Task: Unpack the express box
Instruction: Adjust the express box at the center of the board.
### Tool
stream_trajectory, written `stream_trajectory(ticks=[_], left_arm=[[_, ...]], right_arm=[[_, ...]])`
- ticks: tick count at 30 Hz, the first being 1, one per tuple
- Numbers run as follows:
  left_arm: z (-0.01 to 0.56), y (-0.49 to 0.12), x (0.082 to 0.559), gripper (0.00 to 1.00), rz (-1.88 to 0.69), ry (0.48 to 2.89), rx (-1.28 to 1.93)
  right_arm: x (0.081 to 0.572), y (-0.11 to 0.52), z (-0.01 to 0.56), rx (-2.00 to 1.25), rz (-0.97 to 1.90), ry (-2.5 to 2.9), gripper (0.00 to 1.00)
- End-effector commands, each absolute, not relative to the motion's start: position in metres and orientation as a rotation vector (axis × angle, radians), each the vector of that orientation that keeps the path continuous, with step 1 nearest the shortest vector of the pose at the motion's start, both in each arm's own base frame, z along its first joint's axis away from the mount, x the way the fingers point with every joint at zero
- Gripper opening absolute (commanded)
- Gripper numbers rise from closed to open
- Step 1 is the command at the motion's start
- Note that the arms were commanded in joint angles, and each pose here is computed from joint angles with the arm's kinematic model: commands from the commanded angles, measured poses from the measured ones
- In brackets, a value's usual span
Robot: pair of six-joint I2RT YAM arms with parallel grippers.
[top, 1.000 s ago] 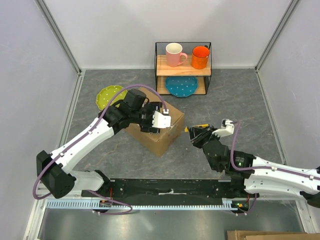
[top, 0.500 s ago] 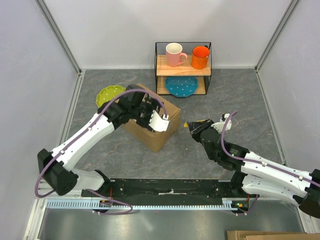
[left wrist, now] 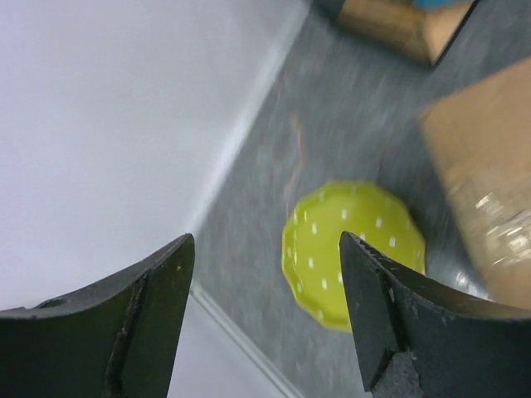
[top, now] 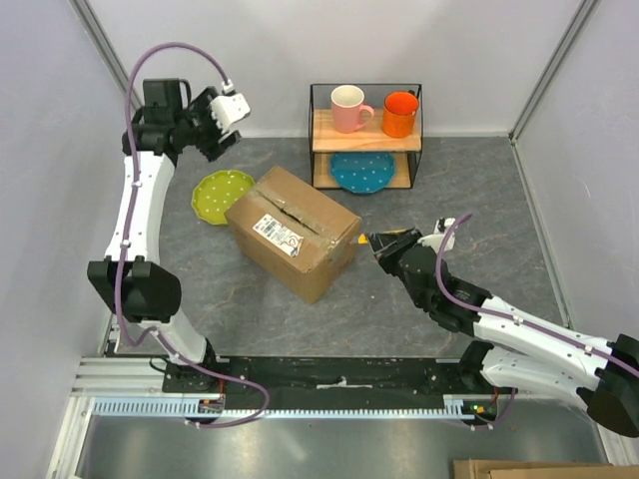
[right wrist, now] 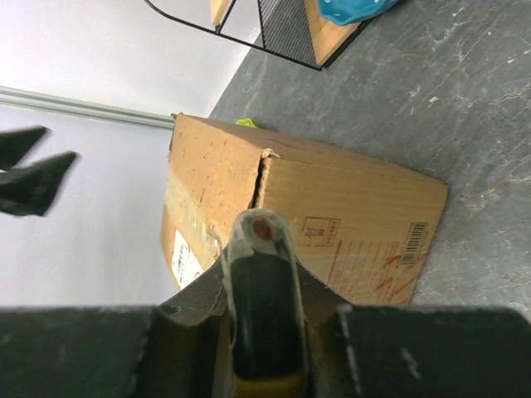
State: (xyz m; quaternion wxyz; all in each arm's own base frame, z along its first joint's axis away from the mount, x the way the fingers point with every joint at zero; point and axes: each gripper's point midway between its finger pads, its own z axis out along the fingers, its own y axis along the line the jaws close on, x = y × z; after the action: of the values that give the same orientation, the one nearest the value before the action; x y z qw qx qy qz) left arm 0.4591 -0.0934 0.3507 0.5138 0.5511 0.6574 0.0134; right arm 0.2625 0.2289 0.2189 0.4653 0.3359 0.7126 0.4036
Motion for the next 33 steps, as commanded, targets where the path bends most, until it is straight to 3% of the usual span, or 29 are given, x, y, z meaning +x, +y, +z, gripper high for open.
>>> stream_trajectory(ticks=[1,2,7,12,28,33], left_arm=[[0.311,-0.047,0.486,0.76,0.160,1.723,1.143],[0.280,-0.042,0.480,0.74,0.163,1.800,1.142],[0.256,-0.076,0.449,0.77,0.180,1.744,1.189],[0.231,-0.059,0.452,0.77,0.246,1.858,1.111],[0.183,-0.125,0.284,0.77,-0.365,1.857,1.388],[0.187,-0.113,0.282,0.77,-0.270,1.888,1.370]], right_arm=[[0.268,0.233,0.235,0.851,1.076,1.690,0.00],[0.269,0.234,0.234,0.851,1.078,1.691,0.00],[0.268,0.234,0.226,0.844,1.068,1.707,0.00],[0.268,0.233,0.226,0.835,1.072,1.702,0.00],[0.278,0.203,0.212,0.876,0.990,1.683,0.00],[0.277,0.198,0.218,0.876,1.005,1.663,0.00]])
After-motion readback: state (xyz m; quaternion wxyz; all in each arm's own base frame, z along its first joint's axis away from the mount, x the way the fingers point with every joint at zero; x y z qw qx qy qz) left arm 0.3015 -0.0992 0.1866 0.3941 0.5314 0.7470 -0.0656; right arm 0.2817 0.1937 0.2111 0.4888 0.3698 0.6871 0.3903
